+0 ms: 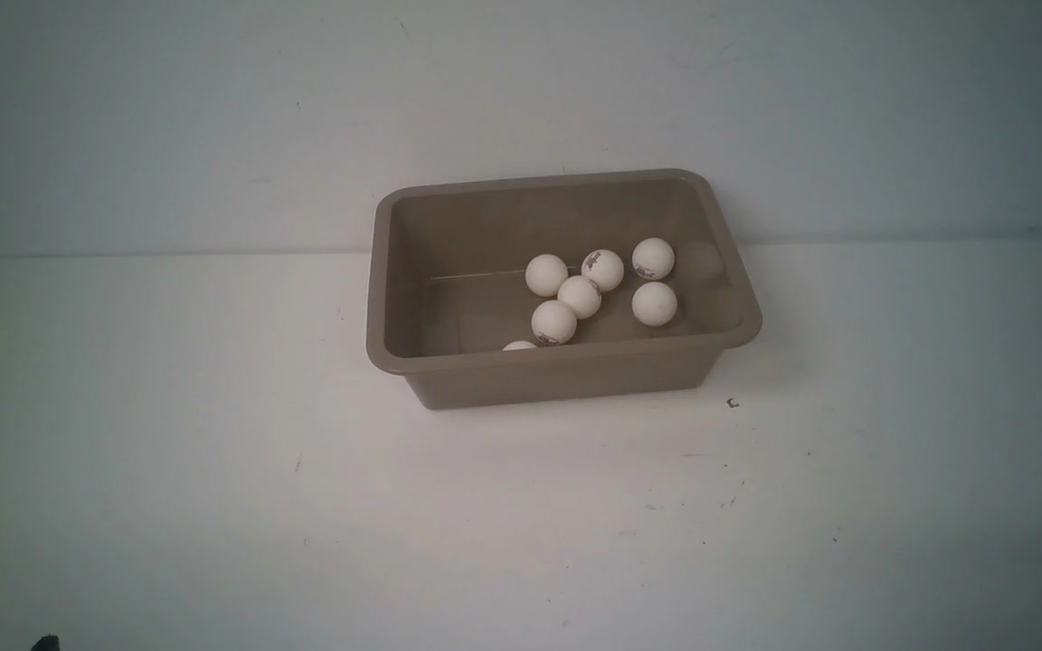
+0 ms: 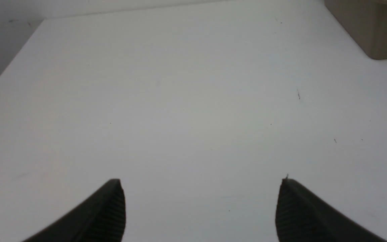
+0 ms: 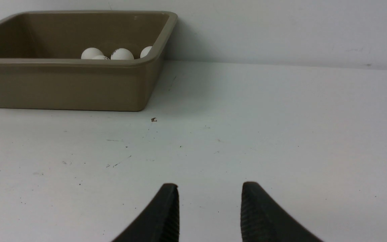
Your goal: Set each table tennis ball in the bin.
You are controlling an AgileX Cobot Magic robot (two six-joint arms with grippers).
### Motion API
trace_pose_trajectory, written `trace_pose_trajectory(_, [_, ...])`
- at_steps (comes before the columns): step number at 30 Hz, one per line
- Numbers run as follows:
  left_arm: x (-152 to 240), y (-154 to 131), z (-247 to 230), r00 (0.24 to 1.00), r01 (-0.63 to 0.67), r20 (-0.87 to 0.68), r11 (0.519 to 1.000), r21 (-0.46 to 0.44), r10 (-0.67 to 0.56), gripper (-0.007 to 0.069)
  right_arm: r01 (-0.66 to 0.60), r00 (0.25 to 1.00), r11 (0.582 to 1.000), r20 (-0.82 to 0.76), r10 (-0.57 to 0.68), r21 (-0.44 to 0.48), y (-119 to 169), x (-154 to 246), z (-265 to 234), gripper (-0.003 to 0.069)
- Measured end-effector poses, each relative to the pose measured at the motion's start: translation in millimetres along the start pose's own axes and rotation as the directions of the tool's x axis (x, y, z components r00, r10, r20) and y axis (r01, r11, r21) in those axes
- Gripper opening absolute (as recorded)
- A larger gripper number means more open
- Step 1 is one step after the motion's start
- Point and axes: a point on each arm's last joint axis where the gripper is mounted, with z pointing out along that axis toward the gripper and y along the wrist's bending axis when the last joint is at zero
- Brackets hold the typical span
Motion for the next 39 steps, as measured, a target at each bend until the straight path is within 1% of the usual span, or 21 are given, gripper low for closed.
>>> trace_pose_trajectory(4, [2,0,-3,1.0,0.0,-0.004,1.0,0.001,0.0,0.0542,0.0,1.0,1.0,0.0,0.0,0.0,0,0,0,0.0243])
trace_pose_trajectory(13, [3,0,-12,0.997,-0.004,0.077,1.0,-0.003,0.005,0.0542,0.0,1.0,1.0,0.0,0.0,0.0,0,0,0,0.0243])
trace_pose_trajectory(39, [3,0,-12,0.997,0.011,0.076,1.0,-0.002,-0.011,0.0542,0.0,1.0,1.0,0.0,0.0,0.0,0,0,0,0.0243])
